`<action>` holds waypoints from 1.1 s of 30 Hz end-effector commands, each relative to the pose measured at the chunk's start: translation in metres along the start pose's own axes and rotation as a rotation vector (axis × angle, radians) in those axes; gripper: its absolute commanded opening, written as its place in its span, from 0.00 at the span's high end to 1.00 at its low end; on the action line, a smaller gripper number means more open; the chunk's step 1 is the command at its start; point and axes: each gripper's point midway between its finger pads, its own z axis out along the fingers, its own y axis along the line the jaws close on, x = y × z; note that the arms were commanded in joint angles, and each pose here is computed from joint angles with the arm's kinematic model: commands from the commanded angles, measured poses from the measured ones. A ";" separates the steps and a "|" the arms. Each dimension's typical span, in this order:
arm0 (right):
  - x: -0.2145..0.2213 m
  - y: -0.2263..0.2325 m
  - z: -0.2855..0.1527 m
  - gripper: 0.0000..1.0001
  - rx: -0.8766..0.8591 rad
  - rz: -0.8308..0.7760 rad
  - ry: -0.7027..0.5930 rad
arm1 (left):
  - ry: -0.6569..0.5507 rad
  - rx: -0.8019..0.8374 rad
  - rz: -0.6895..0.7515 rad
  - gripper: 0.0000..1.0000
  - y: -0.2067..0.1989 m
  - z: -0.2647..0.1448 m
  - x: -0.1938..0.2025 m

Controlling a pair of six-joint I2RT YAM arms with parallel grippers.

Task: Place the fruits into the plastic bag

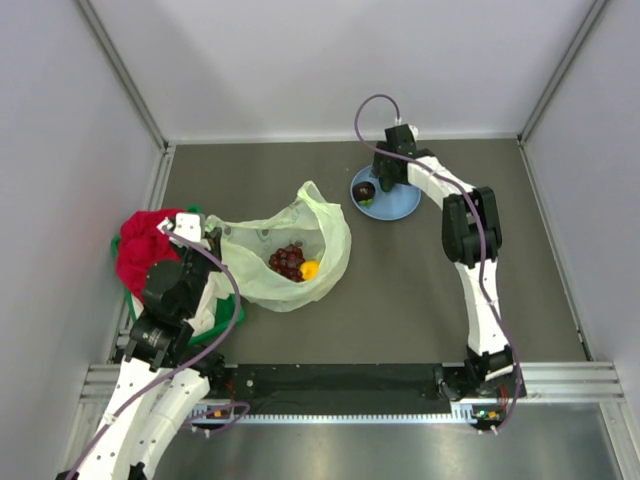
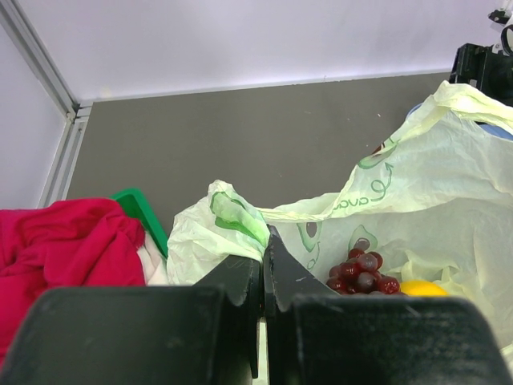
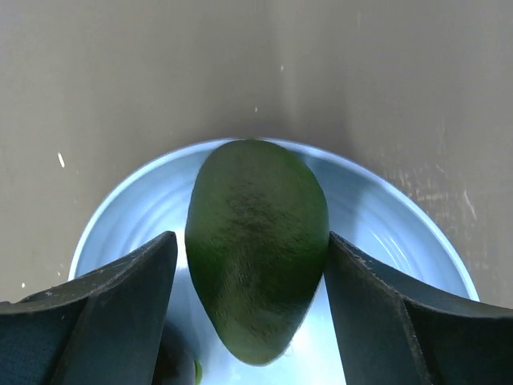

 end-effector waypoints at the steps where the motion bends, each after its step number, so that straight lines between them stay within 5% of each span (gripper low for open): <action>1: -0.020 0.006 0.008 0.28 -0.010 0.032 -0.064 | -0.041 -0.016 -0.007 1.00 0.003 0.002 -0.012; 7: -0.014 0.000 0.003 0.34 0.002 0.028 -0.058 | -0.044 -0.019 -0.006 1.00 0.003 0.002 -0.013; 16: -0.029 -0.001 -0.025 0.58 -0.028 0.008 -0.125 | -0.039 -0.014 -0.007 1.00 0.002 0.003 -0.011; 33: -0.080 0.006 -0.164 0.72 -0.170 0.007 -0.359 | -0.041 -0.011 -0.008 1.00 0.002 0.002 -0.011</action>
